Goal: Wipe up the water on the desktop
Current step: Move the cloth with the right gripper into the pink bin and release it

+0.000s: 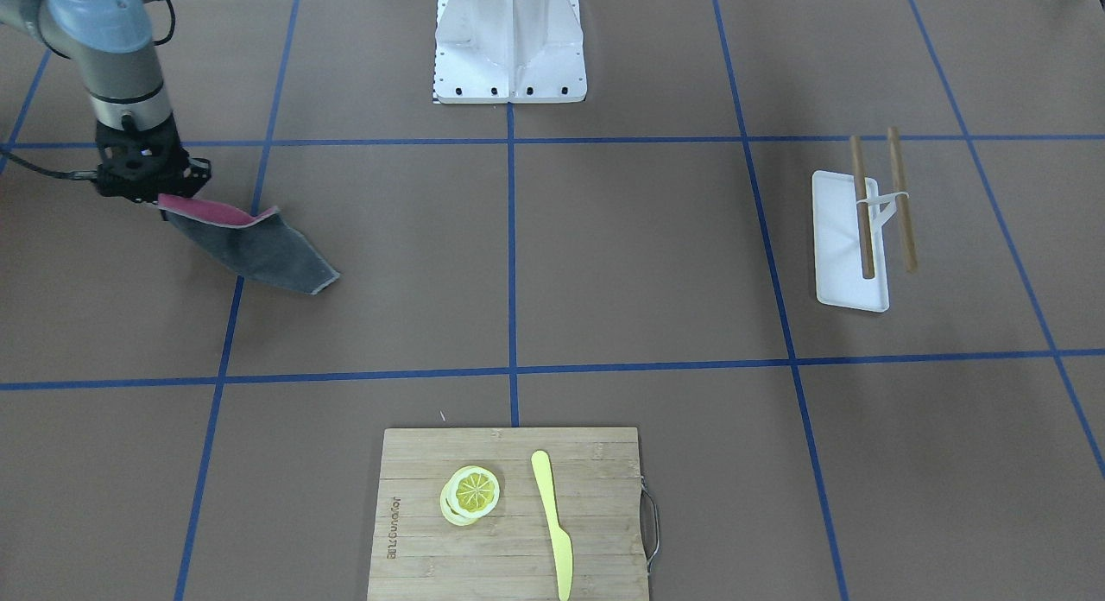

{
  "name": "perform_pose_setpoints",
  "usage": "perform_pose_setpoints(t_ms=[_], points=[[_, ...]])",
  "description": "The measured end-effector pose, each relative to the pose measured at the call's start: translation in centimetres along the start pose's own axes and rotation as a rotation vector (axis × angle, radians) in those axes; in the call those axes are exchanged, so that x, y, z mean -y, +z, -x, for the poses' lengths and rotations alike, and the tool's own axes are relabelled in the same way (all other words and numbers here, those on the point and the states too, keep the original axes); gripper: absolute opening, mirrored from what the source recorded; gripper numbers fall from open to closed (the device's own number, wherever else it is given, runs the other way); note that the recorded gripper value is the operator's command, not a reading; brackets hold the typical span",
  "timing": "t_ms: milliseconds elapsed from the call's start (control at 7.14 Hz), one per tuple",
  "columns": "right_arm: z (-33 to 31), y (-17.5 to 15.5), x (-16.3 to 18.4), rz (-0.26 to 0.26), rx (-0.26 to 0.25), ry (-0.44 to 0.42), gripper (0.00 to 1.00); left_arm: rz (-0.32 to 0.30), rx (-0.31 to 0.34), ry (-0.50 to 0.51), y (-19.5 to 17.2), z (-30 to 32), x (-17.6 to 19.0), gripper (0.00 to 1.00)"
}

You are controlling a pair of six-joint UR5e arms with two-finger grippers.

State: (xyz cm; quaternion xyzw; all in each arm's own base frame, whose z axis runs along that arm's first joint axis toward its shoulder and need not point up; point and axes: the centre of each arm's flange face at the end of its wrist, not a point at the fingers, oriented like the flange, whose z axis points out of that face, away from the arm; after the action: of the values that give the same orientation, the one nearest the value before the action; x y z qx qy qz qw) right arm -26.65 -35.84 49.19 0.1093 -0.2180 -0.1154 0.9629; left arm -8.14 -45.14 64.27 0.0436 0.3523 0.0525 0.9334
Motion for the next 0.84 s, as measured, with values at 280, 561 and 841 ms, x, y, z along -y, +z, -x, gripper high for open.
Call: perform_pose_setpoints(t_ms=[280,561,841], points=[[-10.6,-0.7,-1.0,0.028,-0.070,-0.081,0.00,0.000,0.000,0.000,0.0,0.0,0.0,0.99],[-18.4,-5.9,0.0,-0.016,0.095,0.002,0.00,0.000,0.000,0.000,0.0,0.0,0.0,0.99],[-24.6,-11.3,-1.6,-0.103,0.269,0.051,0.00,-0.001,0.000,0.001,-0.1,0.0,0.0,0.99]])
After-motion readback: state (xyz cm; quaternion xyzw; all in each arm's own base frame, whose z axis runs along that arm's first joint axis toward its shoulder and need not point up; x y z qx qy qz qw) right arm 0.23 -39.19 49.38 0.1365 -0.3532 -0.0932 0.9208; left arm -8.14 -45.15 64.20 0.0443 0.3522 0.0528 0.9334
